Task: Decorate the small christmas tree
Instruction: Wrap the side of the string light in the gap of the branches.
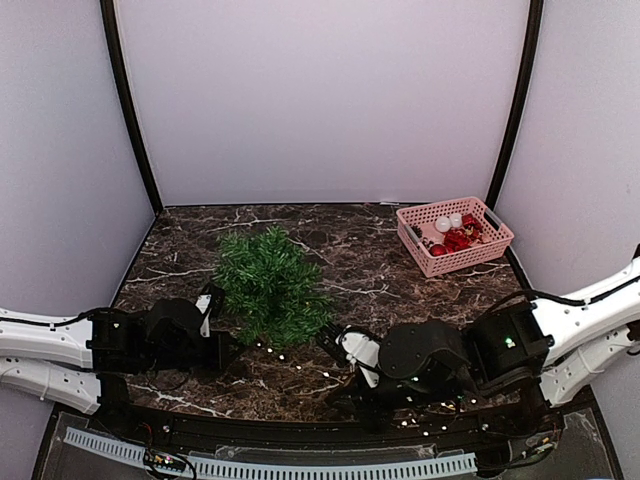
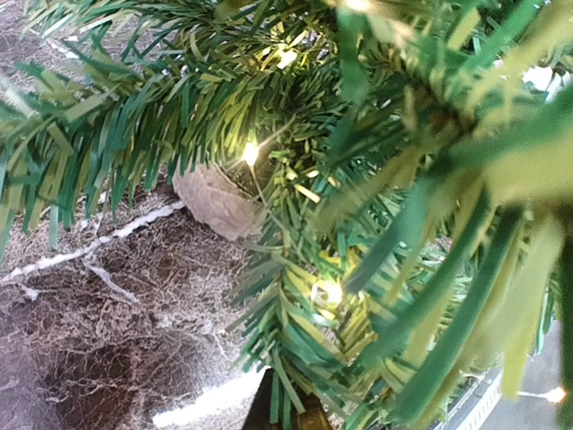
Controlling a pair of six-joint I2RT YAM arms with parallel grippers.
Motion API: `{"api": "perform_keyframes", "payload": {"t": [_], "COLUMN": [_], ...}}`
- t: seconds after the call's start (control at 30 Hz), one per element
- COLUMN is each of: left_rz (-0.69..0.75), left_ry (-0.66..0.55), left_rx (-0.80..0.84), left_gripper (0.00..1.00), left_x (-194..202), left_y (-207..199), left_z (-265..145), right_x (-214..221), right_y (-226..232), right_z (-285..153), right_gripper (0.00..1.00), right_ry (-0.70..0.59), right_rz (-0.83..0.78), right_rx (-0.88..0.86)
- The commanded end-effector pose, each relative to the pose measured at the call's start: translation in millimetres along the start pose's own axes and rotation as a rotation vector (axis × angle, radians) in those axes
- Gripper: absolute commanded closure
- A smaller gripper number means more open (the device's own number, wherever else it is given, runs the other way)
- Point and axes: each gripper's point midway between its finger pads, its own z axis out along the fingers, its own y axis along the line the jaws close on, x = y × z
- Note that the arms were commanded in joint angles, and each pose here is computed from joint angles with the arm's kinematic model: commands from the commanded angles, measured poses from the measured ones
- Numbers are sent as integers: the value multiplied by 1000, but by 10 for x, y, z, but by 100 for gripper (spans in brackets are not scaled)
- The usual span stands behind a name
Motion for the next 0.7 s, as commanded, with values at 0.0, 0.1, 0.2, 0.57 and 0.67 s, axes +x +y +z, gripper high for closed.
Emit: {"api": "perform_keyframes", "payload": {"t": [0.0, 0.1, 0.2, 0.57, 0.67], "left_rz": [0, 0, 1, 2, 3], "left_ry": [-9, -6, -6, -1, -2], "left_rx": [-17, -20, -20, -27, -27], "left_gripper": [100, 100, 100, 100, 100], "left_x": [4, 10, 9, 13, 3], "left_y": [77, 89, 92, 122, 122], "left_z": [-5, -2, -2, 6, 6], "right_x": [-232, -349, -345, 182, 301], "right_y": [-460, -666, -886, -1454, -1398], "right_z": [-132, -192, -228, -208, -143], "right_gripper": [100, 100, 100, 100, 100], "right_ry": [-105, -161, -184, -135, -104], "right_rz": [89, 150, 209, 377, 375], "right_rx": [184, 223, 282, 408, 356]}}
